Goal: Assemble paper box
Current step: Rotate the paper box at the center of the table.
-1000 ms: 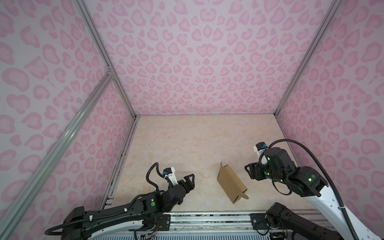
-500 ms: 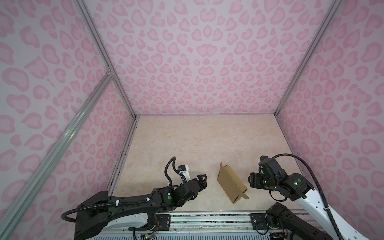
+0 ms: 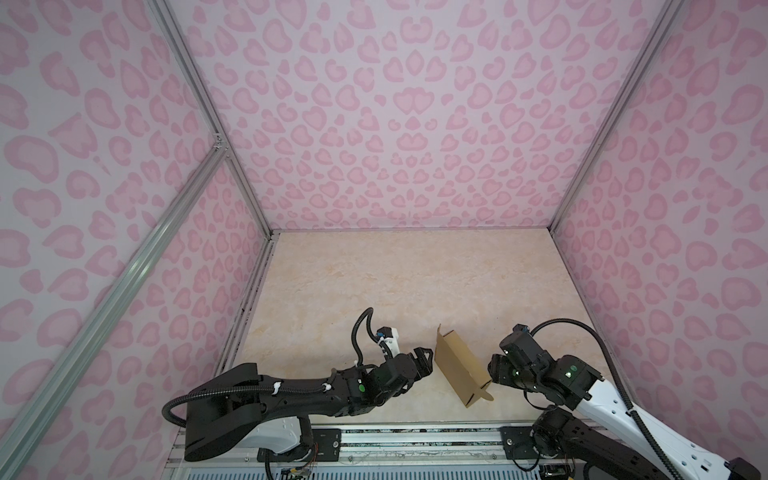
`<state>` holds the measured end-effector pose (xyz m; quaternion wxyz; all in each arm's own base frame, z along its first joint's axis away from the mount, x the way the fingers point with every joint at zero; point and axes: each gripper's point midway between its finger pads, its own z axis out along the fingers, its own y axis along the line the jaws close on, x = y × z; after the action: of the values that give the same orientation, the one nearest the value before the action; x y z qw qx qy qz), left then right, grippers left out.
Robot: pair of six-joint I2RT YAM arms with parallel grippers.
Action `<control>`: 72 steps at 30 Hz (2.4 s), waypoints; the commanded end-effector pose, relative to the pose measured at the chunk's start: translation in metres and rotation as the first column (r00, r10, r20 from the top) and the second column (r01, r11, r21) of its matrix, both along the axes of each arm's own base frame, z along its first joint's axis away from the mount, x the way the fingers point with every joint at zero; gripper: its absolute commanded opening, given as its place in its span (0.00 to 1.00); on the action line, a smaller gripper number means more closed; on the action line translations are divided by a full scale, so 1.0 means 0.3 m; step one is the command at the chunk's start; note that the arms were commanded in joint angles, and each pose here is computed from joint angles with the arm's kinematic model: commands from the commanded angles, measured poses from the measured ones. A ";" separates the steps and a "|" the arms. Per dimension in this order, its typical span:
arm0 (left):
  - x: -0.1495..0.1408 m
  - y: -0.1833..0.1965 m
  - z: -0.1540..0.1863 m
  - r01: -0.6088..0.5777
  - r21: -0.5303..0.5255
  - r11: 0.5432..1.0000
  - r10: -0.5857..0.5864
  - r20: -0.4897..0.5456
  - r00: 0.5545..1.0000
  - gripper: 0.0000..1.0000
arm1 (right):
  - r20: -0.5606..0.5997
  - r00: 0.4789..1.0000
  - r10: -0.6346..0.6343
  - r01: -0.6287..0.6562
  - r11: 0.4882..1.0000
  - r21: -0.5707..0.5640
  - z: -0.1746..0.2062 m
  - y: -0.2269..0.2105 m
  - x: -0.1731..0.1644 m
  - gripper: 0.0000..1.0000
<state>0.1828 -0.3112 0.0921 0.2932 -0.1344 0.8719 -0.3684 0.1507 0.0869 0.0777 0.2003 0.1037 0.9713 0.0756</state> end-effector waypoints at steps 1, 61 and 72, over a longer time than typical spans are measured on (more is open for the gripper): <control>0.005 -0.049 0.028 0.022 -0.044 0.999 -0.022 0.009 1.000 0.92 | 0.026 0.998 -0.064 0.063 0.998 0.019 -0.018 -0.004 0.011 0.75; 0.179 -0.181 0.082 0.290 -0.029 0.956 -0.289 0.053 0.956 0.92 | 0.110 0.994 0.005 -0.038 0.954 0.298 0.084 0.424 -0.026 0.76; 0.278 -0.176 0.093 0.342 -0.021 0.940 -0.340 0.062 0.938 0.92 | 0.128 0.992 0.013 -0.052 0.952 0.301 0.098 0.468 -0.028 0.76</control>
<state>0.2641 -0.3608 0.1192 0.2534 0.0030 0.8693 -0.4243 0.1355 0.2257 0.1012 0.2224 0.1012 0.9423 0.2289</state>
